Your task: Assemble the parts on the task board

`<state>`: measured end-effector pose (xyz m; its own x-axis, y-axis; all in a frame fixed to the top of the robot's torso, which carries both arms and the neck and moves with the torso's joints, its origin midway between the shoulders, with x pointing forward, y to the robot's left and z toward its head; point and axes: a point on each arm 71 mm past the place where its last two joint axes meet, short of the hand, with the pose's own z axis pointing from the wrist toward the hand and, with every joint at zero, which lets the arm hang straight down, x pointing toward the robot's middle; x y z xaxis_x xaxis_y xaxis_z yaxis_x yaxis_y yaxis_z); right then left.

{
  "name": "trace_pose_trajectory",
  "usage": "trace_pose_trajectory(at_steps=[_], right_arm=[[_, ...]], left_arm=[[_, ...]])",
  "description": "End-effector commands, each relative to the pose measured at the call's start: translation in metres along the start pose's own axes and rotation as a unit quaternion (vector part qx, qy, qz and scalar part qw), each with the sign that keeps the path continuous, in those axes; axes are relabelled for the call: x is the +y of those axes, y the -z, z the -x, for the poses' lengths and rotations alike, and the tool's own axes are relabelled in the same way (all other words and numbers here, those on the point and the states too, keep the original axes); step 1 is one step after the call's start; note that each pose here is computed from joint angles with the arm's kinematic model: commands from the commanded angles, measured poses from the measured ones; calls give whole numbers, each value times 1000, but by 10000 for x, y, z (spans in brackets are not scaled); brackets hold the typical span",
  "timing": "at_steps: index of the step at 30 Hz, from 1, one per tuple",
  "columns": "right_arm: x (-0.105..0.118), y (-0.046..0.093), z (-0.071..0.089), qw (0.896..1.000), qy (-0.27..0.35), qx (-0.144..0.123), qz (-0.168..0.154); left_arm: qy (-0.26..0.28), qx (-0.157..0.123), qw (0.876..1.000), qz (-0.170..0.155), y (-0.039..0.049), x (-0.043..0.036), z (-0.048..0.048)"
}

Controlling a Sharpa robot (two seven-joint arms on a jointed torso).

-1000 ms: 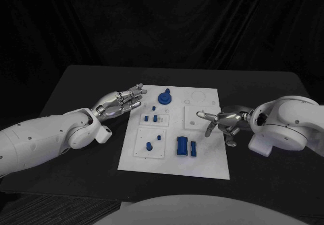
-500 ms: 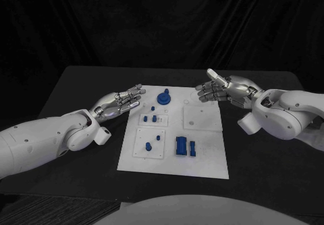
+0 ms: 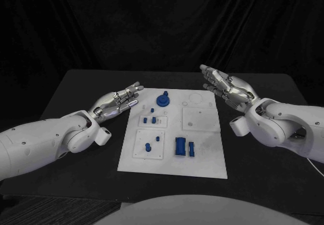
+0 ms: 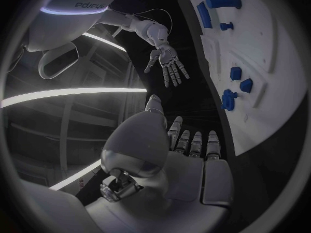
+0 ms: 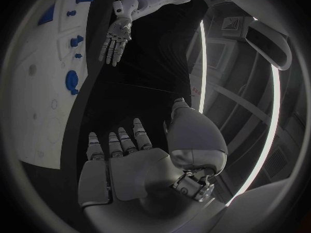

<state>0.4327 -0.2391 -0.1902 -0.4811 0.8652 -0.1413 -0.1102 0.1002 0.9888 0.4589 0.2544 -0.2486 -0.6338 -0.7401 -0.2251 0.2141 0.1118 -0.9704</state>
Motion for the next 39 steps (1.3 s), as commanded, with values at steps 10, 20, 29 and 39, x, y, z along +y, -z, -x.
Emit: trace_pose_trajectory(at_steps=[10,20,29,39], right_arm=[[-34,-71,-25,999,-6,-30,12],[-187,-339,-177,986,-42,-159,-8],[-310,-457,-300,969,-66,-237,-36],[-321,-466,-312,967,-68,-244,-39]], left_arm=[[1,-31,1000,-3,-59,-34,-32],[27,-158,987,4,-269,-153,-149],[71,-284,955,46,-412,-256,-296],[96,-340,932,78,-453,-299,-384]])
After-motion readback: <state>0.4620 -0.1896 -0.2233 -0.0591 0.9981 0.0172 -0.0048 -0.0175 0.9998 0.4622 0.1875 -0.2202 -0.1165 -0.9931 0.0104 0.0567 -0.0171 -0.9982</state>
